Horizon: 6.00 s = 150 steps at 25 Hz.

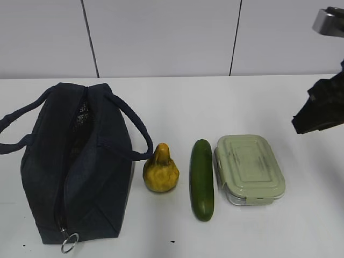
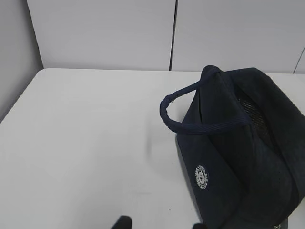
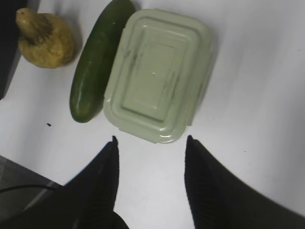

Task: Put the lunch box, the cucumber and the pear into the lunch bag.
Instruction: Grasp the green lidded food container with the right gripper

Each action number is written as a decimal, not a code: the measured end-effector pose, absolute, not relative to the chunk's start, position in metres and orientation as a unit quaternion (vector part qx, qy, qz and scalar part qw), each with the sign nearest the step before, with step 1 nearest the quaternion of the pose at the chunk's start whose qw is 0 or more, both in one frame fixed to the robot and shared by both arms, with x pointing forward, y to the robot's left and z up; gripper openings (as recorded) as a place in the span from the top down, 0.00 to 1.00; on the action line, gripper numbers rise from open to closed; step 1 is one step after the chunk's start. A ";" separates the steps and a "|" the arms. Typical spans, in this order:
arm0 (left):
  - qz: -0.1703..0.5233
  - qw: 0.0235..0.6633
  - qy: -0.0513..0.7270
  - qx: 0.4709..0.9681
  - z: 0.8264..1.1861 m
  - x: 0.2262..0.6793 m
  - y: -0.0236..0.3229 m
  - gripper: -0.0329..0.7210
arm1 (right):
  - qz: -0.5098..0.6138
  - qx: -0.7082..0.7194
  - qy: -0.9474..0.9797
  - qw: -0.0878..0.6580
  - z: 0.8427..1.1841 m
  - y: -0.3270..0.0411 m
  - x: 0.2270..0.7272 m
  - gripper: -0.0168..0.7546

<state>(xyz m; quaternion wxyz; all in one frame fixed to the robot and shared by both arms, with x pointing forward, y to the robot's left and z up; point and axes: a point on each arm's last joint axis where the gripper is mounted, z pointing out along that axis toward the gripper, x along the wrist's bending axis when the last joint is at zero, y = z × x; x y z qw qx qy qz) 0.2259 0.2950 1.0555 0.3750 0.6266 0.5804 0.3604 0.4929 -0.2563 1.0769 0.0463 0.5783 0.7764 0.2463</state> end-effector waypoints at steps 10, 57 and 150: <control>0.360 0.375 0.580 0.627 1.055 0.226 0.295 0.63 | 0.278 0.643 0.712 -0.059 1.044 -0.289 0.548 0.60; 0.361 0.375 0.580 0.627 1.055 0.226 0.295 0.63 | 0.335 0.581 0.725 -0.154 0.975 -0.304 0.542 0.23; 0.236 0.434 0.561 0.664 1.069 0.283 0.272 0.54 | 0.351 0.550 0.719 -0.242 0.899 -0.310 0.601 0.48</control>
